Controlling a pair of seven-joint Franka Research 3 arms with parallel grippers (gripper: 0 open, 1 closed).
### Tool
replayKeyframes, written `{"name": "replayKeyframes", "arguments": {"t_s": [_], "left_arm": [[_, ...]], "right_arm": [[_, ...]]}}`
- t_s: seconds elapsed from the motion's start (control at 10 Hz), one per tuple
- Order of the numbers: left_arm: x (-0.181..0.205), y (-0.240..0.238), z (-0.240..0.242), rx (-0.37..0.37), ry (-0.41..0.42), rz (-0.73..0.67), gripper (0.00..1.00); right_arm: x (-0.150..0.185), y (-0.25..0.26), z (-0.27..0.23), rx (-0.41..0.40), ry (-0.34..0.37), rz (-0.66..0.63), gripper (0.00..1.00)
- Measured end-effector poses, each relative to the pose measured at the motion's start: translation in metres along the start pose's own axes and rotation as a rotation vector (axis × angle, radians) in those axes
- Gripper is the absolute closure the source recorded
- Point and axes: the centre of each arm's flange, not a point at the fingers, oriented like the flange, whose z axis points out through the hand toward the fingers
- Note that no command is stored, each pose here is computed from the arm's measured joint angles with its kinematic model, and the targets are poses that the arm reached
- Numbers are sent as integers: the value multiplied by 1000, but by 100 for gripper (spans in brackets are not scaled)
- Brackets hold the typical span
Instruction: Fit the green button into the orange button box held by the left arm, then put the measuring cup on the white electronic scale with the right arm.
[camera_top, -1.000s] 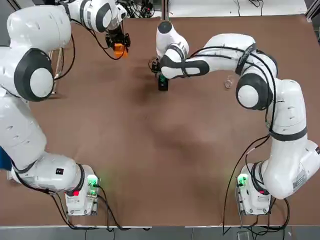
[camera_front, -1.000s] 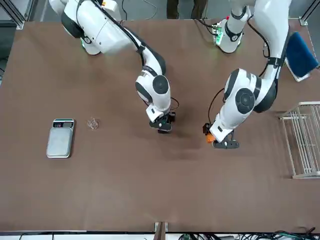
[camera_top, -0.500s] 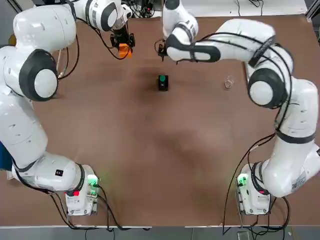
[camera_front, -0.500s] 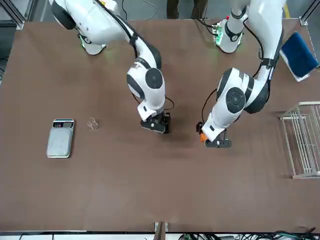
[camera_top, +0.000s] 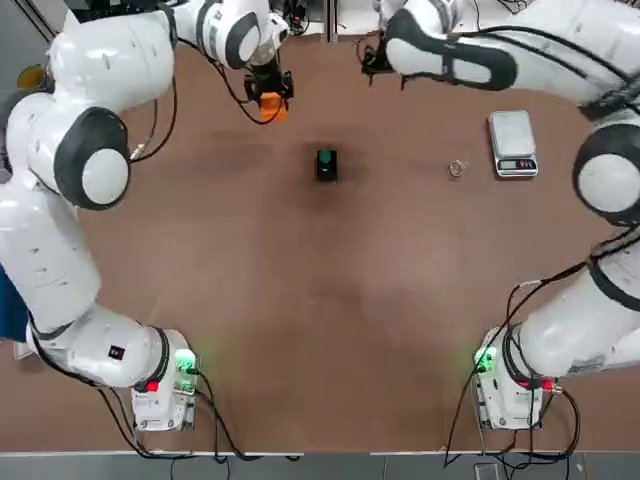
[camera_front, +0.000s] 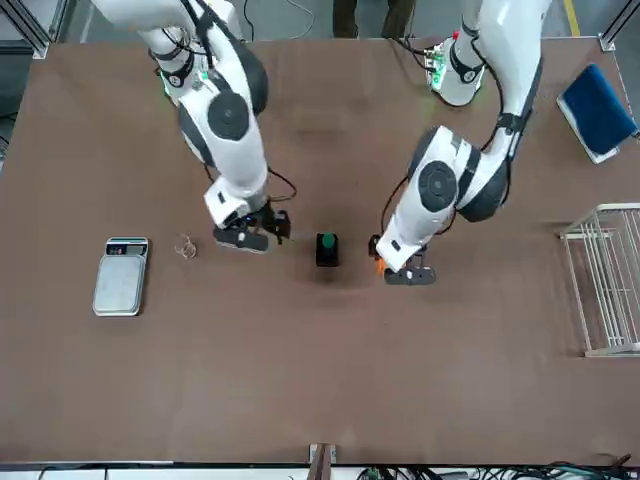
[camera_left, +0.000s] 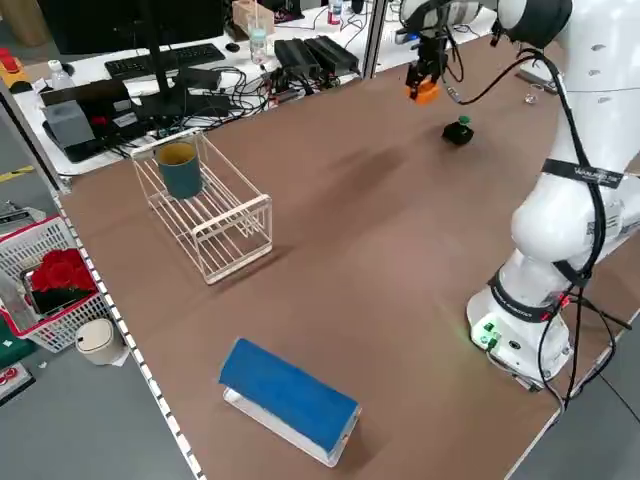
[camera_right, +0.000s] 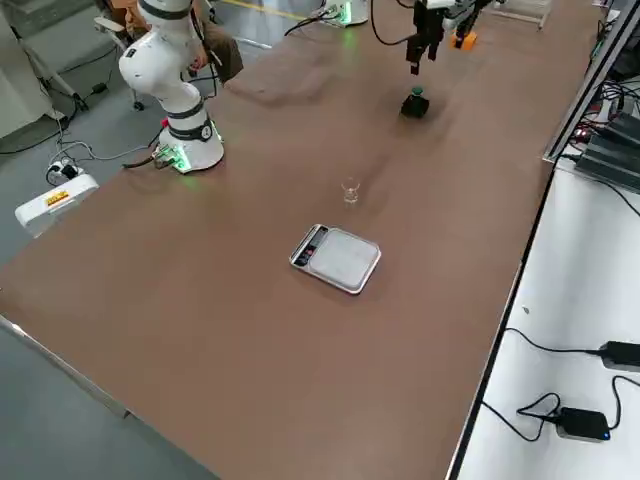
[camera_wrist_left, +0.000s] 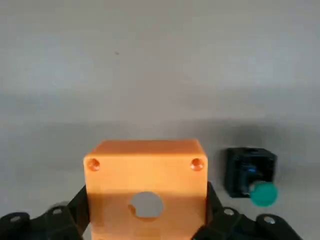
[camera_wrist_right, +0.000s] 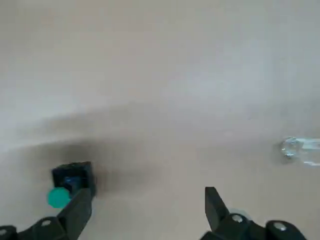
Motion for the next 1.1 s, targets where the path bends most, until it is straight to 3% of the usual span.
{"name": "replayKeyframes", "arguments": {"t_s": [0.3, 0.6, 0.8, 1.1], "left_arm": [[-34, 75, 17, 2, -36, 42, 14], [-63, 123, 52, 13, -73, 83, 14], [-72, 137, 65, 17, -84, 104, 14], [-68, 144, 76, 27, -76, 109, 14]], "right_arm": [[9, 78, -69, -33, -43, -46, 0], [19, 159, -87, -20, -76, -20, 0], [24, 222, -85, -8, -97, -15, 0], [29, 332, -122, 16, -75, 6, 0]]}}
